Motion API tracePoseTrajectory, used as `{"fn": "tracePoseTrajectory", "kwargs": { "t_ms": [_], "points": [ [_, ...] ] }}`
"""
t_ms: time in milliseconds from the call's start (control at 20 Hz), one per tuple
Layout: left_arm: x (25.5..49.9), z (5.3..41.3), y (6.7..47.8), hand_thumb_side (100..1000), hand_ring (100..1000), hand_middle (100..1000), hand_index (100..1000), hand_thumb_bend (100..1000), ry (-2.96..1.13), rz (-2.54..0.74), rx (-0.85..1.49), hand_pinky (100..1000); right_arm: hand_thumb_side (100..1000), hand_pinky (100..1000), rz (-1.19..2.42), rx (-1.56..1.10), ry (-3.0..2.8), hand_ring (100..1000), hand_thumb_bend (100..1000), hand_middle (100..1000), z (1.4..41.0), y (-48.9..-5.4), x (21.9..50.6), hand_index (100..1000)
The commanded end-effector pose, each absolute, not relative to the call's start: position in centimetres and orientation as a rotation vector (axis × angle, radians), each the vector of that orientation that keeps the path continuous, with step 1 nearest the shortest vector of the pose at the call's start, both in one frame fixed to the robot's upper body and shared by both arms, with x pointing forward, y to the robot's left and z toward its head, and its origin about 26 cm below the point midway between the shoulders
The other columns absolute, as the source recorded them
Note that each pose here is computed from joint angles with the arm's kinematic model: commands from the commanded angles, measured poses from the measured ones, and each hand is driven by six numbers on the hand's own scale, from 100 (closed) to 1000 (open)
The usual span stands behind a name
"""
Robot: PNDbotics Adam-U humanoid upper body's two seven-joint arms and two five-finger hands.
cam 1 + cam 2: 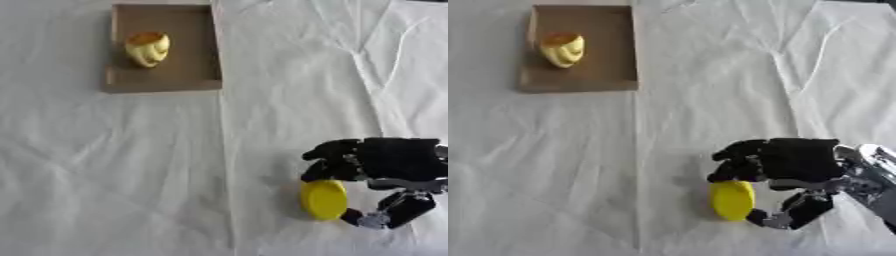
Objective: Pick up objects on the table and place them in the box.
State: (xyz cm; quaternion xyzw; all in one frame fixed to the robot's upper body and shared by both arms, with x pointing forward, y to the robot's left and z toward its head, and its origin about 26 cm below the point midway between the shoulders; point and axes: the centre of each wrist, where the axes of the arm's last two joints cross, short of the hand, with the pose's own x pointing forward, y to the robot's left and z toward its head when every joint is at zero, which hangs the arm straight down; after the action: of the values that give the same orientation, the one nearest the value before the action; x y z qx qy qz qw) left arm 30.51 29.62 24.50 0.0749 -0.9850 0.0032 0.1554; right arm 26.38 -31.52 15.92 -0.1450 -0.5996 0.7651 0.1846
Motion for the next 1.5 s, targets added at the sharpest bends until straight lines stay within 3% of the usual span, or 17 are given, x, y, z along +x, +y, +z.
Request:
{"fn": "tracePoseTrajectory", "kwargs": {
  "t_ms": [50,450,750,1500],
  "points": [
    [30.3,25.3,29.4,594,822,772,851,157,-2.850,-0.008,0.204,867,253,967,2.164,-0.412,-1.699,1000,113,790,16.6,-31.3,26.4,953],
    [30.3,25.2,29.4,594,824,773,852,155,-2.845,-0.005,0.203,867,239,933,2.006,-0.377,-1.778,946,100,588,16.8,-31.4,26.4,797],
    [30.3,25.2,29.5,598,825,774,851,149,-2.841,-0.003,0.204,868,101,895,1.901,-0.406,-1.849,850,100,478,17.1,-31.6,26.5,717],
    [30.3,25.3,29.4,603,828,777,852,142,-2.844,-0.003,0.197,869,100,870,1.784,-0.575,-2.166,816,100,475,22.4,-32.0,28.0,705]
  ]
}}
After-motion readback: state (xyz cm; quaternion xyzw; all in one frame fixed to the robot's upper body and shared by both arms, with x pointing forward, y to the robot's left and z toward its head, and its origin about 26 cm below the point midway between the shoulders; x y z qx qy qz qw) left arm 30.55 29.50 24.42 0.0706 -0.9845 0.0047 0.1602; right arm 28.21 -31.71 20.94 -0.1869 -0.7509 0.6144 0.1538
